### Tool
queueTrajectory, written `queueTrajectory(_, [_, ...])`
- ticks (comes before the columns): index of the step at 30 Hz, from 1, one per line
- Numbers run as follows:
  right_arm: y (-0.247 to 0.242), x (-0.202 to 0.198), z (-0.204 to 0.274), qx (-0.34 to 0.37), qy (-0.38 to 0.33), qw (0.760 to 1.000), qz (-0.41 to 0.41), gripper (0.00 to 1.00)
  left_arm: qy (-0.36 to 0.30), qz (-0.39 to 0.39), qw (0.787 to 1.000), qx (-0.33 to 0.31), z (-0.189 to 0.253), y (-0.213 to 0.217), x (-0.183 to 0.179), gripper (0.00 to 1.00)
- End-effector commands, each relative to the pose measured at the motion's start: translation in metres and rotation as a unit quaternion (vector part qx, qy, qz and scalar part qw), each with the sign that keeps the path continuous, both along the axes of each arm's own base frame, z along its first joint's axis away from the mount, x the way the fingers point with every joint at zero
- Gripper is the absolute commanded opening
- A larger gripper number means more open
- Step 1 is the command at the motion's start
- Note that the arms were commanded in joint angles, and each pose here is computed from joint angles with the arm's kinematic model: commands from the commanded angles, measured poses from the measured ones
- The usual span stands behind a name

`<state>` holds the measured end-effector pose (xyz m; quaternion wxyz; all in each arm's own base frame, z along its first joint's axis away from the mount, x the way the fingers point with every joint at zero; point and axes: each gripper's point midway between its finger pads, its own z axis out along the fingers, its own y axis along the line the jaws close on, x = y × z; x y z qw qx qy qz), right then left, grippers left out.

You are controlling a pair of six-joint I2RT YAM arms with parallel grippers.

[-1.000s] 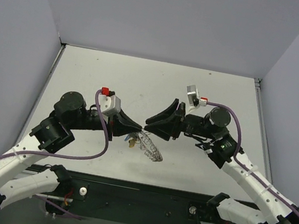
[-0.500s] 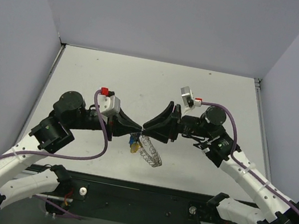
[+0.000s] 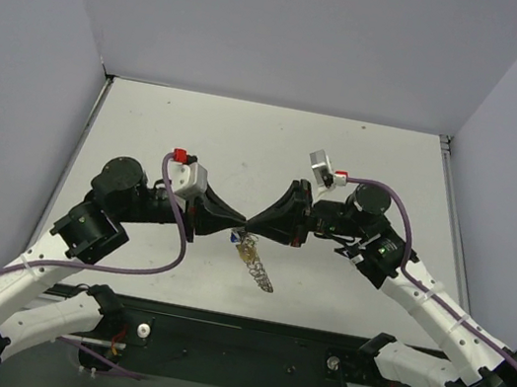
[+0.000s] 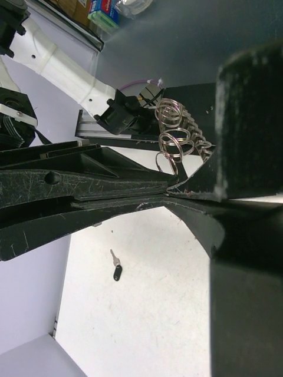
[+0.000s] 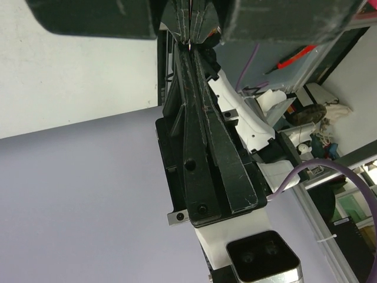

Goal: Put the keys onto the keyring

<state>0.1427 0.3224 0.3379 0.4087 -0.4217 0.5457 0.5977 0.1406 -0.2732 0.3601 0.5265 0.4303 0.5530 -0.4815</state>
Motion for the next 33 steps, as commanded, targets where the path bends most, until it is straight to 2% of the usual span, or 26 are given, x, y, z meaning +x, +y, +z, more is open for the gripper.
queueTrajectory(1, [0.001,-0.006,0.025,0.027,-0.046,0.998,0.013,0.00,-0.069,0.029,0.995,-0.073,0.060,0.011,-0.001,0.19])
queueTrajectory(2, [0.000,-0.006,0.025,0.027,-0.046,0.999,0.011,0.00,-0.068,0.045,0.994,-0.075,0.061,0.013,0.003,0.30])
queueTrajectory(3, [0.000,-0.006,0.026,0.028,-0.047,0.998,0.010,0.00,-0.065,0.053,0.994,-0.075,0.060,0.015,0.005,0.49])
queueTrajectory(7, [-0.002,-0.005,0.029,0.030,-0.056,0.998,0.007,0.00,-0.062,0.088,0.990,-0.087,0.065,0.025,0.009,0.62])
queueTrajectory(10, [-0.003,-0.006,0.029,0.025,-0.060,0.998,0.008,0.00,-0.064,0.106,0.988,-0.093,0.068,0.030,0.012,0.63])
queueTrajectory(12, [-0.004,-0.007,0.029,0.024,-0.069,0.997,0.011,0.00,-0.050,0.104,0.990,-0.076,0.058,0.030,0.011,0.63])
queueTrajectory(16, [-0.008,-0.015,0.032,0.026,-0.085,0.996,0.030,0.00,-0.045,0.065,0.996,-0.050,0.048,0.024,0.000,0.62])
queueTrajectory(23, [-0.015,-0.035,0.036,0.030,-0.105,0.990,0.090,0.00,-0.027,0.001,1.000,0.008,0.027,0.018,-0.017,0.52])
queueTrajectory(33, [-0.017,-0.039,0.039,0.032,-0.109,0.988,0.100,0.00,-0.017,-0.054,0.997,0.048,0.014,0.016,-0.032,0.47])
